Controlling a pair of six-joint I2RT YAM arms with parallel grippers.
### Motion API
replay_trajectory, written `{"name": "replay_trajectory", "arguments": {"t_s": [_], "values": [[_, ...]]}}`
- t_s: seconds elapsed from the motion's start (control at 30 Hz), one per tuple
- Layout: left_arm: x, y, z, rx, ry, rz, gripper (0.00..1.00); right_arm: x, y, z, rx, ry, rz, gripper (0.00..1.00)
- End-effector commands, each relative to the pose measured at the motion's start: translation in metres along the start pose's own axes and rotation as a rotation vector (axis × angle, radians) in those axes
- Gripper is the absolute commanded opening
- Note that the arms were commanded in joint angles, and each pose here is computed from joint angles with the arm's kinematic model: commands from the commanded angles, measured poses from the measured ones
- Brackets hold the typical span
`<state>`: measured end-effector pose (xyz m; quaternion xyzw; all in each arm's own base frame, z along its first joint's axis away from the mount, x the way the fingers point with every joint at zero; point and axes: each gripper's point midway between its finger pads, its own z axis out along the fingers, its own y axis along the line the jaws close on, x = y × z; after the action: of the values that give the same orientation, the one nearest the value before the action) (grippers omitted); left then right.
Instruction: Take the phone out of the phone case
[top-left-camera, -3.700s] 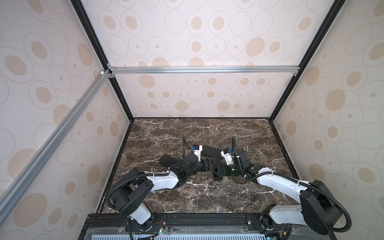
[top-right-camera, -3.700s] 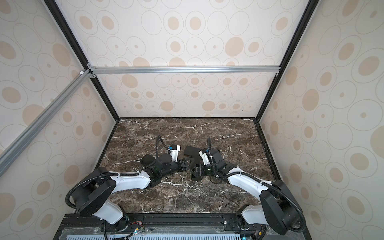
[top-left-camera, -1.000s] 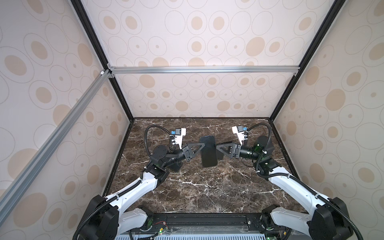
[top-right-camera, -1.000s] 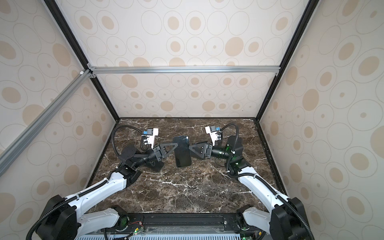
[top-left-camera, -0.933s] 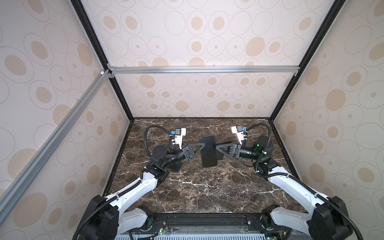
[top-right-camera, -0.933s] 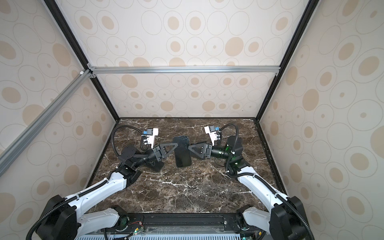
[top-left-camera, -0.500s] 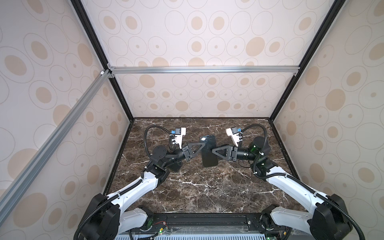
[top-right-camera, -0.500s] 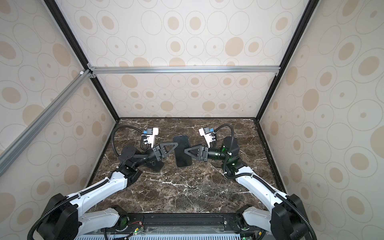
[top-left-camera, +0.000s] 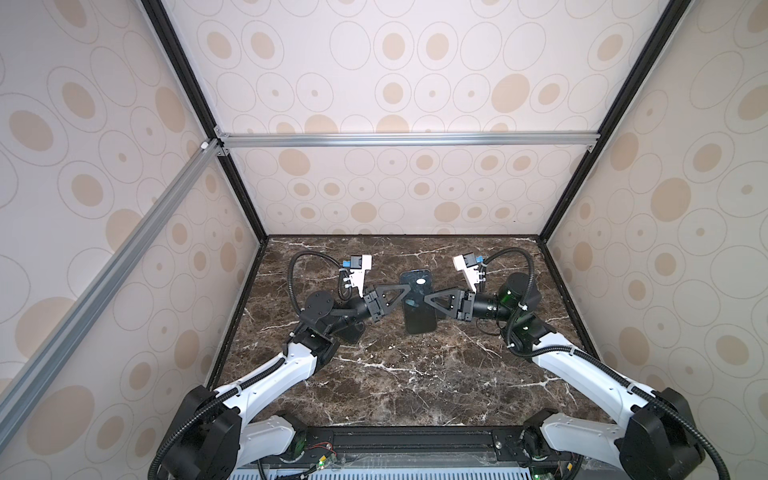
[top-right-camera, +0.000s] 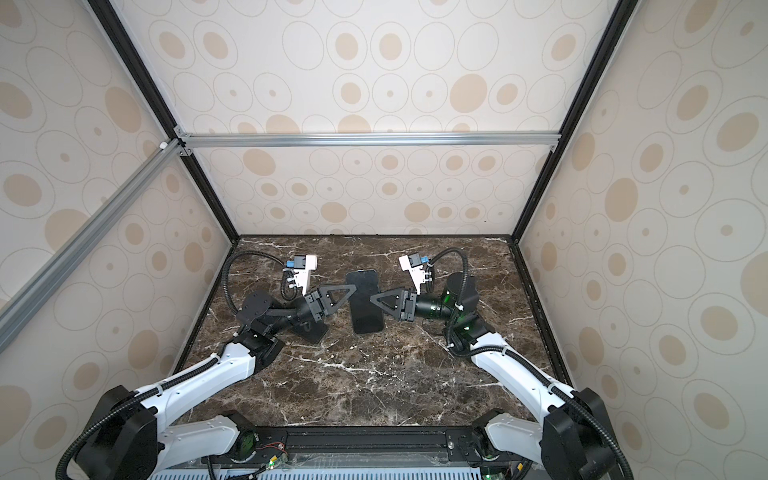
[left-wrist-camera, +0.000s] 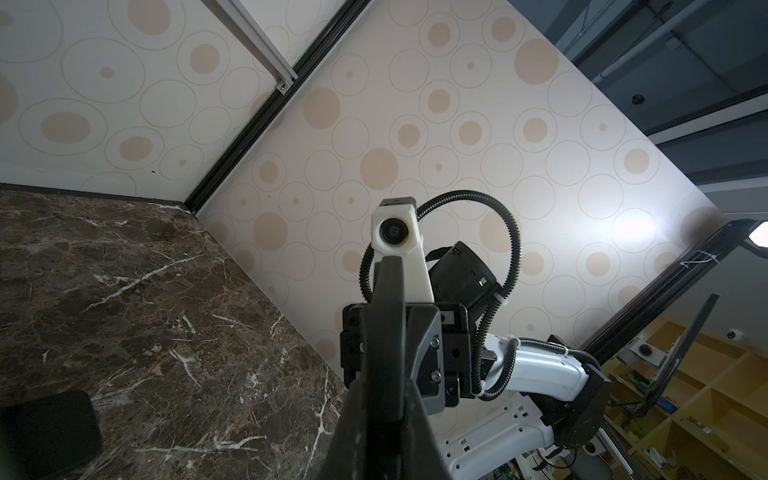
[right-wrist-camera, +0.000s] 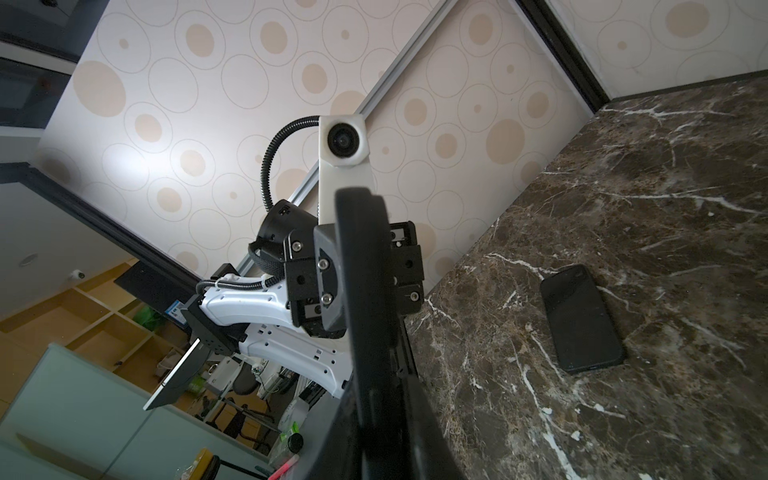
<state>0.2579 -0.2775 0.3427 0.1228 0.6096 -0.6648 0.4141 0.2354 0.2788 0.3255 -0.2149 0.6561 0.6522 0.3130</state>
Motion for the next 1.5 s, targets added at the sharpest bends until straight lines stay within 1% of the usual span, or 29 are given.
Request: {"name": "replay_trajectory", "arguments": {"t_s": [0.0, 0.07, 0.1, 0.13, 0.2, 0.27, 0.33, 0.37, 0.53, 0.7, 0.8, 0.93, 1.03, 1.2, 1.47], "values": [[-0.013, -0.014, 0.001, 0.048, -0.041, 0.039, 0.0, -0.008, 0.016, 0.001, -0.046, -0.022, -0.023, 0.11], [-0.013, -0.015, 0.0, 0.05, -0.042, 0.041, 0.0, -0.009, 0.018, -0.001, -0.046, -0.031, -0.017, 0.06], [-0.013, -0.015, -0.001, 0.052, -0.046, 0.043, 0.04, -0.009, 0.018, -0.001, -0.046, -0.035, -0.014, 0.03], [-0.013, -0.016, -0.002, 0.054, -0.047, 0.045, 0.11, -0.01, 0.018, -0.002, -0.043, -0.039, -0.011, 0.0], [-0.012, -0.019, -0.003, 0.068, -0.043, 0.053, 0.26, -0.01, 0.019, -0.003, -0.037, -0.047, -0.01, 0.0], [-0.009, -0.023, -0.003, 0.081, -0.027, 0.068, 0.37, -0.012, 0.023, -0.004, -0.036, -0.048, -0.023, 0.0], [-0.005, -0.023, -0.005, 0.076, -0.007, 0.082, 0.42, -0.015, 0.027, -0.006, -0.029, -0.046, -0.049, 0.0], [-0.003, -0.023, -0.005, 0.076, 0.005, 0.09, 0.43, -0.016, 0.029, -0.006, -0.025, -0.04, -0.062, 0.0], [0.009, -0.028, -0.007, 0.088, 0.063, 0.108, 0.43, -0.022, 0.043, -0.005, -0.046, -0.002, -0.122, 0.0], [0.018, -0.031, -0.004, 0.1, 0.099, 0.117, 0.37, -0.026, 0.051, -0.002, -0.083, 0.02, -0.134, 0.0], [0.018, -0.031, -0.004, 0.098, 0.094, 0.117, 0.32, -0.027, 0.053, -0.001, -0.094, 0.027, -0.132, 0.0], [0.015, -0.036, -0.002, 0.124, 0.083, 0.119, 0.3, -0.024, 0.052, 0.0, -0.1, 0.037, -0.122, 0.0], [0.018, -0.041, 0.003, 0.144, 0.098, 0.121, 0.28, -0.022, 0.051, 0.0, -0.1, 0.04, -0.119, 0.0], [0.026, -0.04, 0.007, 0.155, 0.123, 0.112, 0.21, -0.024, 0.054, -0.001, -0.109, 0.033, -0.125, 0.0], [0.021, -0.049, 0.004, 0.168, 0.11, 0.134, 0.21, -0.017, 0.054, -0.003, -0.102, 0.056, -0.14, 0.0]]}}
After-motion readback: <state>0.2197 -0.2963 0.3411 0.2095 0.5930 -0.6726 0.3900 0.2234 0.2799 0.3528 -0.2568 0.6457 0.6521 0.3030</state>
